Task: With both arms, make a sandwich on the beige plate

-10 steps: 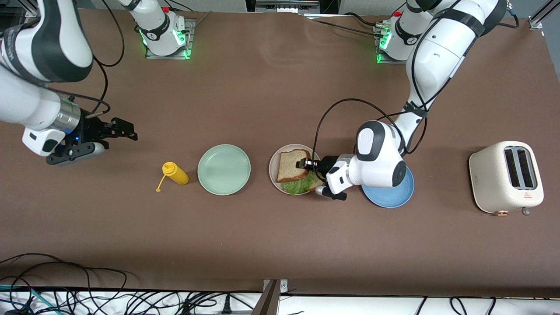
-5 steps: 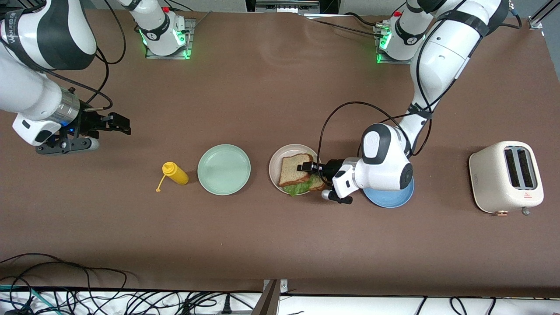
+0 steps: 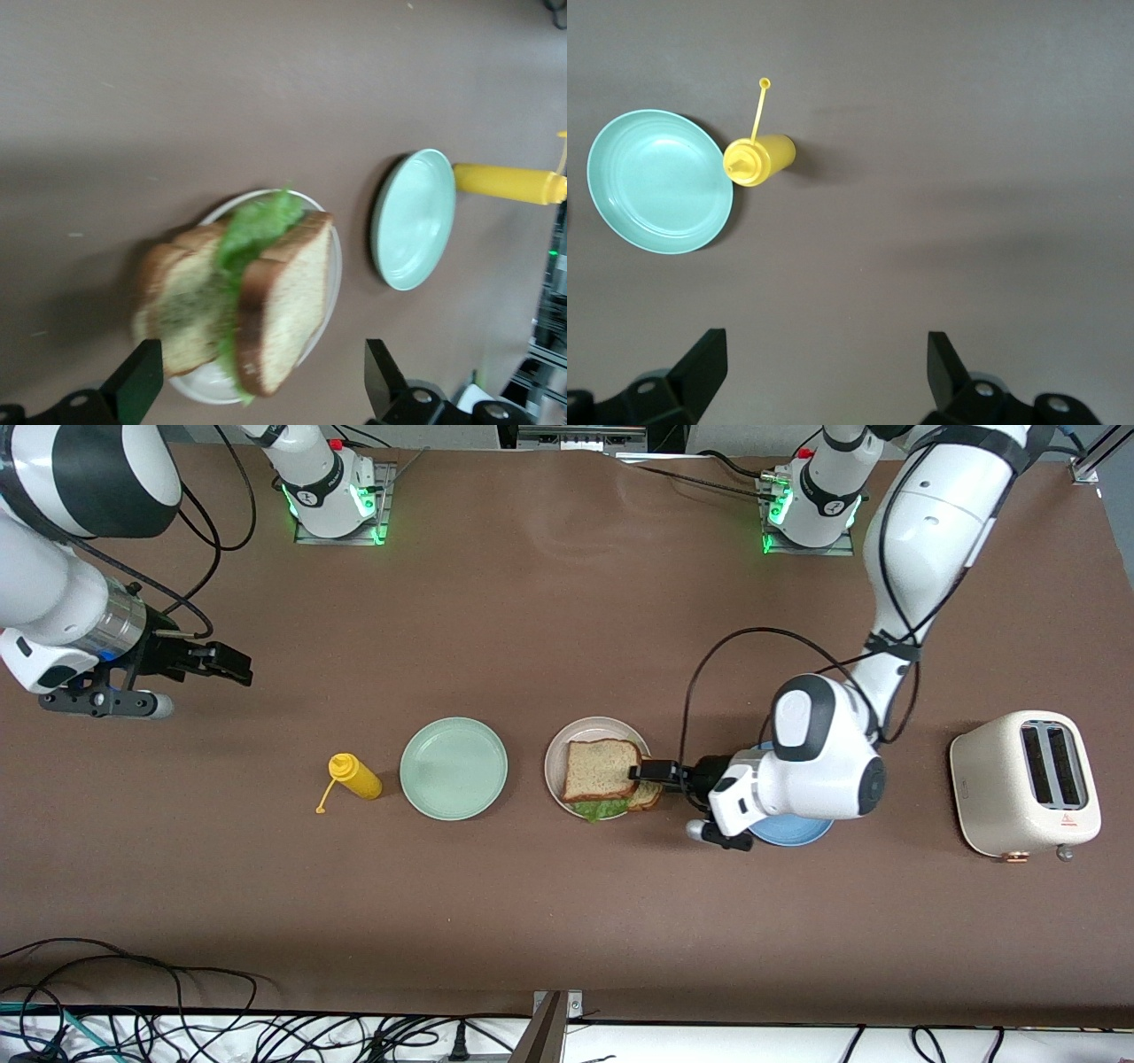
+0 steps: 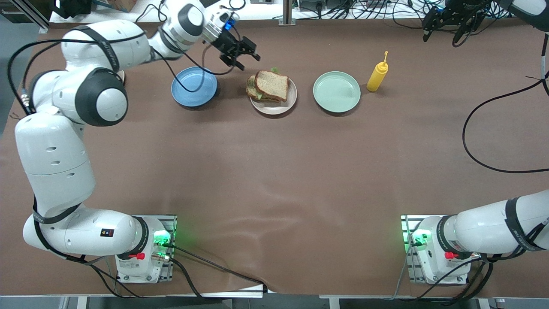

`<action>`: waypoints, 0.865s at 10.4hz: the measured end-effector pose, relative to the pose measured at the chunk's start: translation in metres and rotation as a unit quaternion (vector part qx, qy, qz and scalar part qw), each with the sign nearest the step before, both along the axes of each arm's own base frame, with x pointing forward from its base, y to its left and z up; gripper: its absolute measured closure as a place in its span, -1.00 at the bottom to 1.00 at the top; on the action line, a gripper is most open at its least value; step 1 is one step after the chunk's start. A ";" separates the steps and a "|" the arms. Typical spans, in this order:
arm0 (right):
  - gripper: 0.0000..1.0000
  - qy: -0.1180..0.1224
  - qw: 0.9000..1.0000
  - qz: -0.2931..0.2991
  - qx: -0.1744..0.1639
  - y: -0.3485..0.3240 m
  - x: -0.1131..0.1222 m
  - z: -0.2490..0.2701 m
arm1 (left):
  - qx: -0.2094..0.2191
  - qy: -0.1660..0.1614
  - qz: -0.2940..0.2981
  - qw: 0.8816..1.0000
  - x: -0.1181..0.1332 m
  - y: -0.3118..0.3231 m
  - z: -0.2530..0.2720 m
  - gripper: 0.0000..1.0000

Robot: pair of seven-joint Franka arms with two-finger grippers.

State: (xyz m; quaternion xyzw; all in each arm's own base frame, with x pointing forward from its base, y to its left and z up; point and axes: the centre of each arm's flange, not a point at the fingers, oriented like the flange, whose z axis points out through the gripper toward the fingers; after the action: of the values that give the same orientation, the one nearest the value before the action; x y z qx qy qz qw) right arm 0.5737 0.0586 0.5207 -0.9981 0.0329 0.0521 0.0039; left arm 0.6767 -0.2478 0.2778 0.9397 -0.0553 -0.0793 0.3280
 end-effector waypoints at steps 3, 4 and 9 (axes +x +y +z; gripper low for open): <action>-1.00 -0.007 1.000 0.002 -0.011 -0.002 0.001 0.024 | 0.107 -0.022 0.008 0.994 0.011 0.049 0.038 -1.00; -1.00 -0.010 1.000 0.003 -0.011 -0.002 0.001 0.034 | 0.128 -0.027 0.015 0.991 0.014 0.068 0.053 -1.00; -1.00 -0.020 1.000 -0.018 -0.012 -0.025 0.007 0.044 | 0.232 -0.029 0.060 0.971 0.011 0.154 0.132 -1.00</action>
State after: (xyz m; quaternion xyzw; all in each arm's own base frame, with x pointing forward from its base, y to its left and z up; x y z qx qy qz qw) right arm 0.5804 0.0331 0.5651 -0.9982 0.0514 0.0318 -0.0062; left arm 0.6874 -0.0940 0.4102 0.9936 0.0113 -0.0433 0.1039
